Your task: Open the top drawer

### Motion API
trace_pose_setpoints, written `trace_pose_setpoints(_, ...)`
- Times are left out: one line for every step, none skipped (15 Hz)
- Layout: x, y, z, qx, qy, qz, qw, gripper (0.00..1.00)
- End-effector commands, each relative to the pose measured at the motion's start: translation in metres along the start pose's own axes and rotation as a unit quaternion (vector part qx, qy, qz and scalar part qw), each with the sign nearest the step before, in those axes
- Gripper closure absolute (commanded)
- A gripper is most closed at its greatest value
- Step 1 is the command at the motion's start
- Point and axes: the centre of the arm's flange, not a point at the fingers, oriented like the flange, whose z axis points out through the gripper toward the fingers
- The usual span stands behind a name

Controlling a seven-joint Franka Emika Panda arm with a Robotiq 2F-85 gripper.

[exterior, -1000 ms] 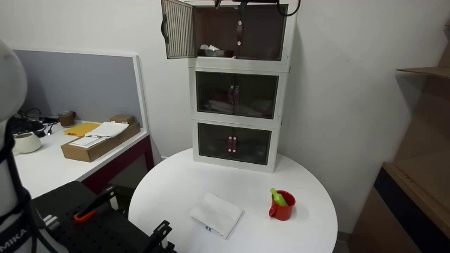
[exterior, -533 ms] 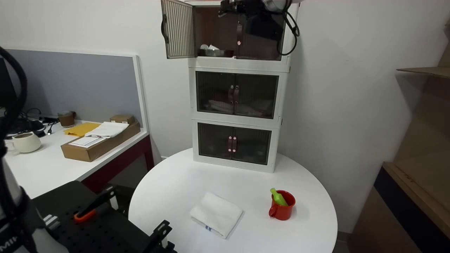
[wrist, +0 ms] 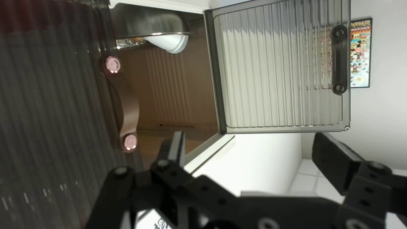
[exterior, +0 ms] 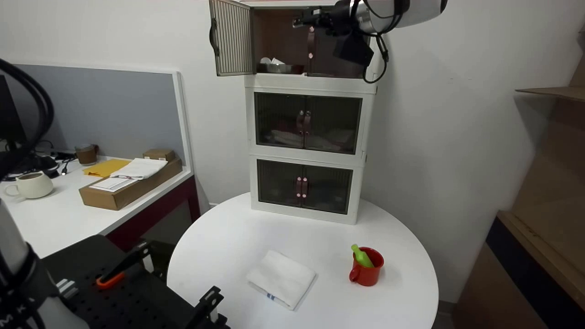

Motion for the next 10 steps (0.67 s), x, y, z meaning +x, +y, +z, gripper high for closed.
trace_pose_setpoints(0.004,0.026,0.028,0.023,-0.013,0.005,0.9996,0.0)
trace_pose_setpoints(0.003,0.028,0.038,0.028,-0.015,0.006,0.9995,0.0)
trace_pose_setpoints(0.002,0.03,0.046,0.031,-0.02,0.005,0.9993,0.0)
trace_pose_setpoints(0.002,0.032,0.054,0.032,-0.024,0.004,0.9992,0.0)
trace_pose_setpoints(0.001,0.033,0.061,0.031,-0.03,0.001,0.9991,0.0)
trace_pose_setpoints(0.0,0.034,0.066,0.031,-0.035,-0.001,0.9989,0.0)
trace_pose_setpoints(0.0,0.036,0.069,0.028,-0.043,-0.002,0.9987,0.0)
trace_pose_setpoints(0.0,0.036,0.07,0.027,-0.046,-0.002,0.9986,0.0)
trace_pose_setpoints(0.001,0.036,0.072,0.025,-0.049,-0.004,0.9985,0.0)
trace_pose_setpoints(0.003,0.036,0.071,0.021,-0.05,-0.005,0.9985,0.0)
